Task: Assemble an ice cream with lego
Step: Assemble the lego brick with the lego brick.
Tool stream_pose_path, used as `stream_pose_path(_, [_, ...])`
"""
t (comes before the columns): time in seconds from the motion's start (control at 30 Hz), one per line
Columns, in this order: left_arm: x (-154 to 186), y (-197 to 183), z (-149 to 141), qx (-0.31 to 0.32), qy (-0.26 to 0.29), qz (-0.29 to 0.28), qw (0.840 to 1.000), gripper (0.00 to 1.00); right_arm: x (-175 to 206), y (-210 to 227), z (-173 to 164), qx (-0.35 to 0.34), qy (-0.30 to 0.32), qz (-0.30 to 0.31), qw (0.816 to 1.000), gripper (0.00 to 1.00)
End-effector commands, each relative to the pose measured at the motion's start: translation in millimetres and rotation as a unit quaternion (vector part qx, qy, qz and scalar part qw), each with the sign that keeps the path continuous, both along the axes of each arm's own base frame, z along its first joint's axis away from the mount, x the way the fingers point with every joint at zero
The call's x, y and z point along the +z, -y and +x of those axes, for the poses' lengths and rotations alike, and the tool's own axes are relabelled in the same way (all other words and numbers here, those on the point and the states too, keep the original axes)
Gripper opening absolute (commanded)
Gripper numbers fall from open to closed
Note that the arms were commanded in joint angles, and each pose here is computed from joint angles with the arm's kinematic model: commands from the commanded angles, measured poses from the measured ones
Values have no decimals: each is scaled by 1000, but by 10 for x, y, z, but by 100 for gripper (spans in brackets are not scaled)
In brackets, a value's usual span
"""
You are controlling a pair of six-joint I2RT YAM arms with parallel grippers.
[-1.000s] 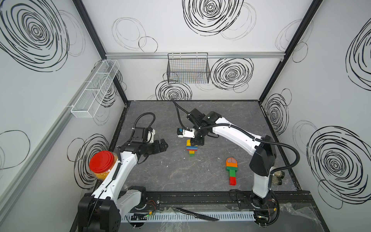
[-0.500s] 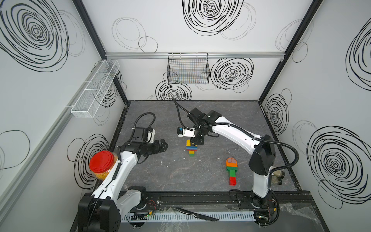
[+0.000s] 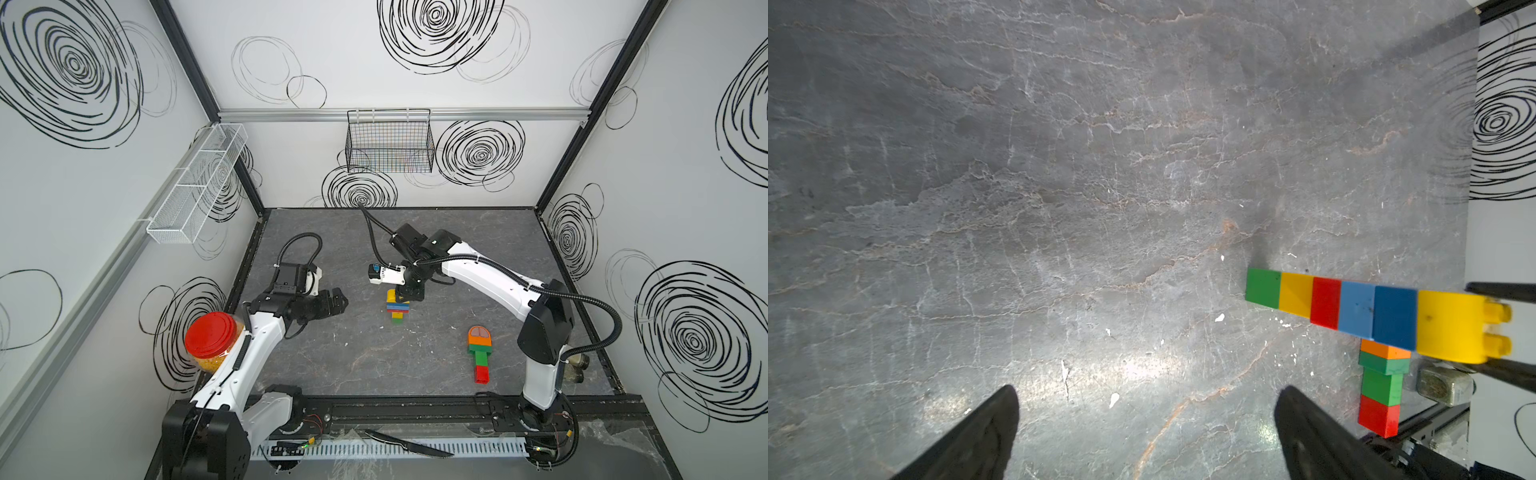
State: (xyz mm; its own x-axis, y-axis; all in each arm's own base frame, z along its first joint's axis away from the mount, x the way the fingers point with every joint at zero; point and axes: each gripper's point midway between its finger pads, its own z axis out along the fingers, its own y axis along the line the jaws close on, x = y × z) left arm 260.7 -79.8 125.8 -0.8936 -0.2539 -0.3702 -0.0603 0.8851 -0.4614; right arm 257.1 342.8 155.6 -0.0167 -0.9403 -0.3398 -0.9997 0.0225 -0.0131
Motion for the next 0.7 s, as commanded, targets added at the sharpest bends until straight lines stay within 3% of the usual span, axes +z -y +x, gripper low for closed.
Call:
stream_pose_path(0.0, [120,14,87,-7,21,1,1000,99,-487,286,-272,13,-95,-93,991,0])
stream_pose_path(0.4, [117,-9,56,-11,19,11,1000,99,-825,416,-503,16,-154,-135,979,0])
stream_pose_path(0.67, [122,-32,51,-9,20,16,1000,99,-909,484,-539,6,-144,-147,979,0])
